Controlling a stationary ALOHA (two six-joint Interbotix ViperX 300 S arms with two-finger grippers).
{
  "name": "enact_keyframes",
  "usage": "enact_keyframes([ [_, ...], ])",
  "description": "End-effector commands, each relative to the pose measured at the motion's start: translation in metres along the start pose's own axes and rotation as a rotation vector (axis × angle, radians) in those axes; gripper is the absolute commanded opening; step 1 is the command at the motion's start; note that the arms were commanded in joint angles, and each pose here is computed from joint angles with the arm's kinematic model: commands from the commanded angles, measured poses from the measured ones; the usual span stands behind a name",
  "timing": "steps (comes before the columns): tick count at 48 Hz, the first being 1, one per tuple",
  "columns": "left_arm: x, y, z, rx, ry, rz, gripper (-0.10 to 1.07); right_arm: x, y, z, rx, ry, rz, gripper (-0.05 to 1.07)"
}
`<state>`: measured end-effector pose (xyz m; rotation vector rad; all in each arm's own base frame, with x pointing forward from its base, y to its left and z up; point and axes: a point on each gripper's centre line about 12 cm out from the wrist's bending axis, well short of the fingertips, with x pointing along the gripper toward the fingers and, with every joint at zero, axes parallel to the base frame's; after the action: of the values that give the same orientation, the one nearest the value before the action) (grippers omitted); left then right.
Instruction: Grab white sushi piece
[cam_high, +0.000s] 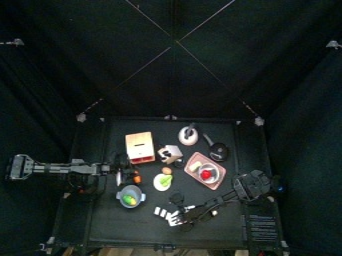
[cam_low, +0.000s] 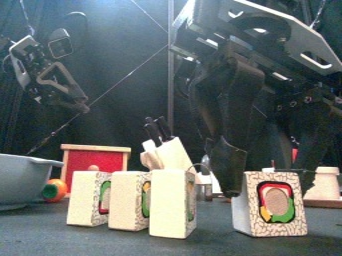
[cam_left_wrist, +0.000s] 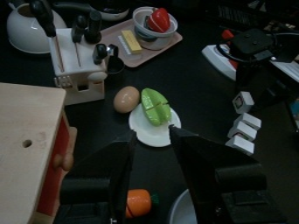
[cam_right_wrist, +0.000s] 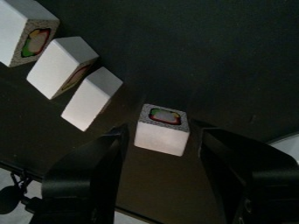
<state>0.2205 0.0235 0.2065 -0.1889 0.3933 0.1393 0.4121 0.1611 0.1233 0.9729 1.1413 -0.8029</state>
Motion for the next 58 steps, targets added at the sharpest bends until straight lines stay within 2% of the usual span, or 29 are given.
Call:
enact_keyframes([
  [1,0.001,-0.002,0.007,0.002,-0.019,-0.005,0.77,-0.01,0.004,0.004,0.006,-0.004,0.032,0.89],
  [17,0.001,-0.002,0.007,0.002,-0.019,-0.005,0.77,-0.007,0.0,0.005,-0.004,-0.012,0.019,0.86],
  [34,0.001,-0.002,0.007,0.004,-0.019,-0.005,0.77,-0.013,0.002,0.008,-0.042,-0.03,0.033,0.69],
  [44,0.001,-0.002,0.007,0.002,-0.019,-0.005,0.77,-0.034,0.005,0.009,-0.114,-0.051,0.074,0.68],
  [58,0.001,-0.002,0.007,0.002,-0.019,-0.005,0.77,-0.034,0.002,0.009,-0.12,-0.05,0.063,0.68],
])
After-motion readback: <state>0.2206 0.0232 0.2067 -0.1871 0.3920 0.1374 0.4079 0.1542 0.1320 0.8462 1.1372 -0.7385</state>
